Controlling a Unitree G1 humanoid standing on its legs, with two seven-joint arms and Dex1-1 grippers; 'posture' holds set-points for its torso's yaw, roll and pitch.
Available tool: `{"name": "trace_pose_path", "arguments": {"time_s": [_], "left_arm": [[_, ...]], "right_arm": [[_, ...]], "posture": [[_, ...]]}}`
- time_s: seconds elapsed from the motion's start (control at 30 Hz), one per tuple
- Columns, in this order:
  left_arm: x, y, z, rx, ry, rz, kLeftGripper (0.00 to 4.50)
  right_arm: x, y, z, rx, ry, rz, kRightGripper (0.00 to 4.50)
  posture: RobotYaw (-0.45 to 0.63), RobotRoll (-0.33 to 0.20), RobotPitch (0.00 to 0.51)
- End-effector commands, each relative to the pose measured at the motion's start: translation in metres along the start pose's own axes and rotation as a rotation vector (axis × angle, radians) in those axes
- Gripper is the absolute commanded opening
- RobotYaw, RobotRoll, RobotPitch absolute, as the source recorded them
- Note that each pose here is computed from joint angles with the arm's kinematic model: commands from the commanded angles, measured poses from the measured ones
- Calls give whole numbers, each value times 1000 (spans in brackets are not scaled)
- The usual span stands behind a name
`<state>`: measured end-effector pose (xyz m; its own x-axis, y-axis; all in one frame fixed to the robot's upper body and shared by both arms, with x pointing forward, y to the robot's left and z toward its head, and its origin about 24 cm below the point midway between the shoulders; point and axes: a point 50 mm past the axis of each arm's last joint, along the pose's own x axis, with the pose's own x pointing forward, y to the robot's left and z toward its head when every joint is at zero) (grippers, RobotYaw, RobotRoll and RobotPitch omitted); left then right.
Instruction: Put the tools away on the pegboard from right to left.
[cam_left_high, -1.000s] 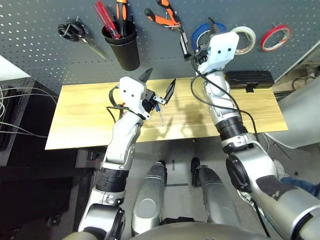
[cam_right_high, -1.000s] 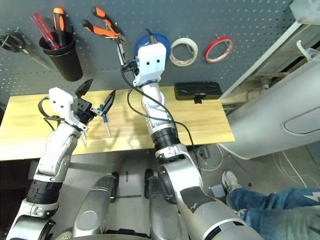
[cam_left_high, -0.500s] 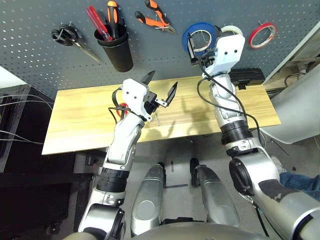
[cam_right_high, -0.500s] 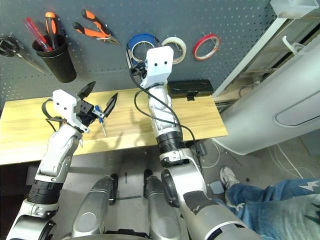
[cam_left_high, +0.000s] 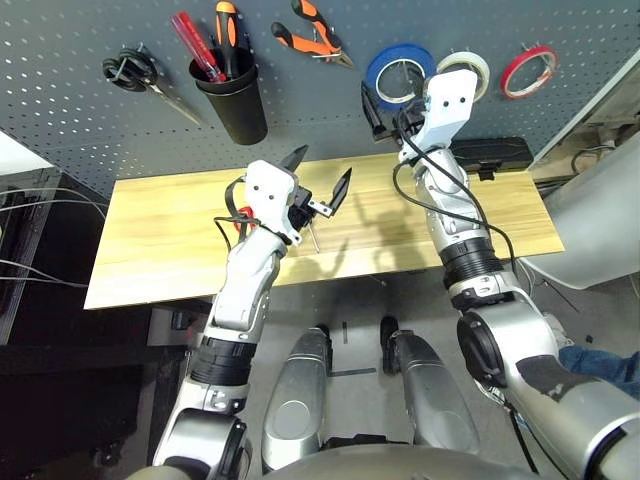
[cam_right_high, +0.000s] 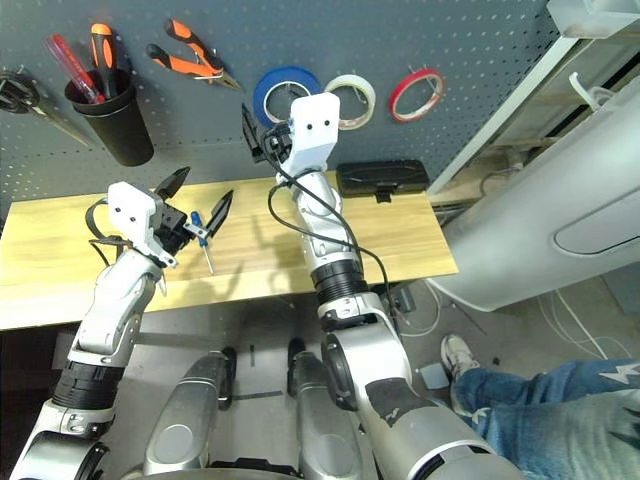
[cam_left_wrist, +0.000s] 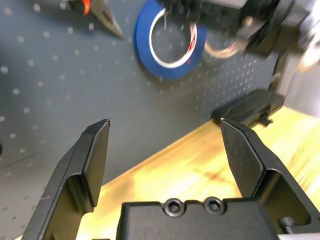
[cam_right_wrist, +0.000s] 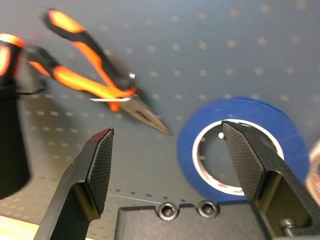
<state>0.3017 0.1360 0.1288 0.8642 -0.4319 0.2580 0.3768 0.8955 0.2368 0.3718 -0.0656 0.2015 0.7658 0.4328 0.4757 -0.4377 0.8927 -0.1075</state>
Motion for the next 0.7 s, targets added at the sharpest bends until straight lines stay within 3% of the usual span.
{"name": "trace_pose_path", "arguments": {"time_s": [0.03,0.4,0.7], "left_arm": [[-3,0,-10,2,48,-1,4500],[-8,-1,-14,6,71,-1,4500],[-10,-2,-16,9,81,6,4500]], "right_arm": [[-8,7,-8,22,37,58,4456],[-17,6,-19,-2,97,118,4456],[-35,6,-50,72,245,135,4456]], "posture": [[127,0,242],[131,0,252],[136,0,254]]}}
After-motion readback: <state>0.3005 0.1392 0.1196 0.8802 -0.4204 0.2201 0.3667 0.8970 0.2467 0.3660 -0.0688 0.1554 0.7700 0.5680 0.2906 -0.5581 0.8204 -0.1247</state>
